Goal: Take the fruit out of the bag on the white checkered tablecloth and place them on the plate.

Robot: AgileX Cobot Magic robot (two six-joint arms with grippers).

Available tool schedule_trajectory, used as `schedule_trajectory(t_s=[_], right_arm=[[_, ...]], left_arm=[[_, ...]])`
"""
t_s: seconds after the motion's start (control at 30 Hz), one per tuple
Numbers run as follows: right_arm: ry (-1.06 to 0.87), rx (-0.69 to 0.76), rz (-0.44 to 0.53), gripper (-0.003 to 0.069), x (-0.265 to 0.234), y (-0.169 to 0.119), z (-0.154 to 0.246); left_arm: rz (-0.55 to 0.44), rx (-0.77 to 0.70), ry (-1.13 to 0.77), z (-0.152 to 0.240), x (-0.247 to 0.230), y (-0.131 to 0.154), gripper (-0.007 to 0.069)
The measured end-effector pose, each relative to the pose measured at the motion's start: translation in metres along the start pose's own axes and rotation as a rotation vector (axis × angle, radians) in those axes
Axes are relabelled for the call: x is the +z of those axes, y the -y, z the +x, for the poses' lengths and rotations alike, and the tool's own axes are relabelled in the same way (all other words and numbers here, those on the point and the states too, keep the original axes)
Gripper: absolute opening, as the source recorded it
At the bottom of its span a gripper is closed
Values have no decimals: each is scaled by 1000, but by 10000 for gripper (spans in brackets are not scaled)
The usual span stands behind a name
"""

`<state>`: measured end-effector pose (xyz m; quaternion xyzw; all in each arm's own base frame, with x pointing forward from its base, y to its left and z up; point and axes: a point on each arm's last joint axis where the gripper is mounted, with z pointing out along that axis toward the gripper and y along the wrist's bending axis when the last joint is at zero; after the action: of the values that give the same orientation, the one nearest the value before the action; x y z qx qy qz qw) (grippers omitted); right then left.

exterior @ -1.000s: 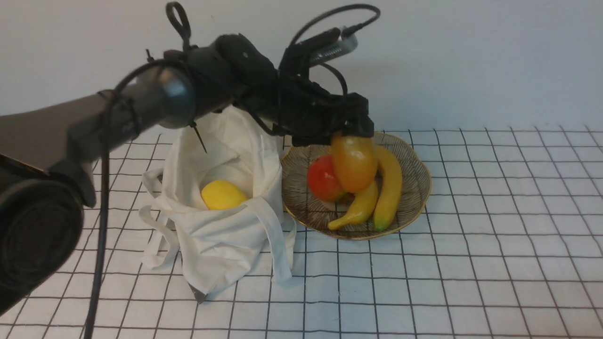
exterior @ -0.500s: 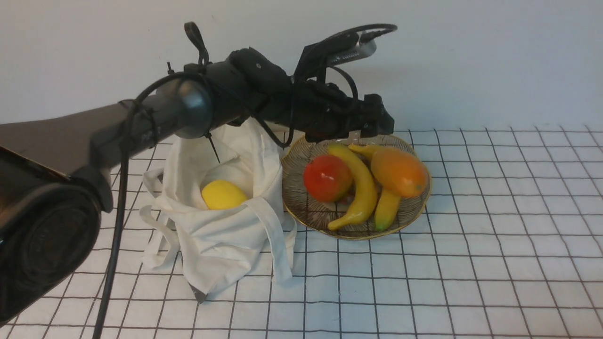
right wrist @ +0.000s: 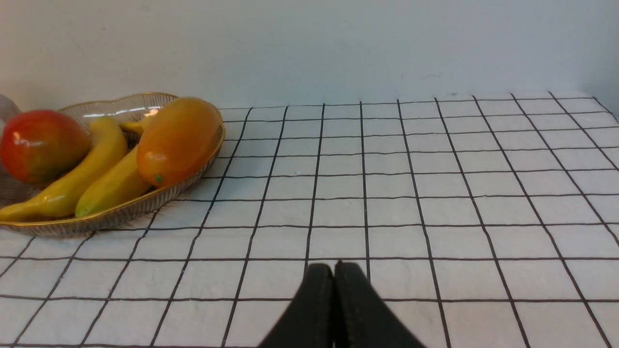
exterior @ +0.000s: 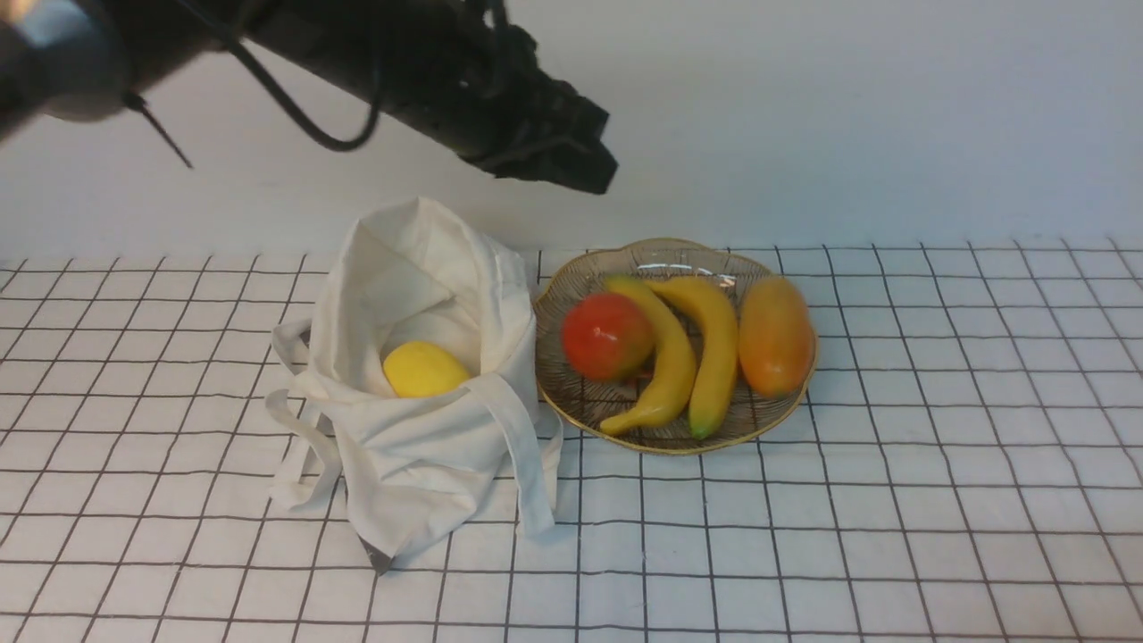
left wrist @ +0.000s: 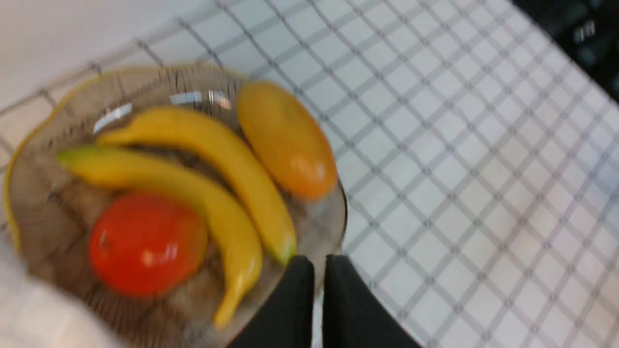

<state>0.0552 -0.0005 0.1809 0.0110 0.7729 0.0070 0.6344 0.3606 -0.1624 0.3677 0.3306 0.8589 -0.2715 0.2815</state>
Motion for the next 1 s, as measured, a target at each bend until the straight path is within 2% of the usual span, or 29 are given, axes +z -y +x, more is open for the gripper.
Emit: schedule_trajectory(t_s=[0.07, 0.17, 0.3, 0.47, 0.57, 0.67, 0.7, 0.87, 1.0], right_arm=[[0, 0, 0, -15, 0, 0, 0], [0, 0, 0, -15, 0, 0, 0], [0, 0, 0, -15, 0, 0, 0], [0, 0, 0, -15, 0, 0, 0], [0, 0, 0, -15, 0, 0, 0], [0, 0, 0, -15, 0, 0, 0], [0, 0, 0, -15, 0, 0, 0], [0, 0, 0, -15, 0, 0, 0], [0, 0, 0, -15, 0, 0, 0]], left_arm=[[-26, 38, -40, 5, -23, 7, -6], [-115, 68, -62, 11, -52, 15, -8], [-200, 54, -93, 33, -76, 27, -8], [-197, 4, -182, 90, -84, 46, -8], [-200, -14, -169, 119, -85, 56, -8], [-242, -42, -70, 163, -84, 67, -8], [-267, -69, 16, 184, -82, 71, -8], [-342, -147, 276, 227, -77, 75, -8], [-371, -199, 412, 253, -77, 78, -8]])
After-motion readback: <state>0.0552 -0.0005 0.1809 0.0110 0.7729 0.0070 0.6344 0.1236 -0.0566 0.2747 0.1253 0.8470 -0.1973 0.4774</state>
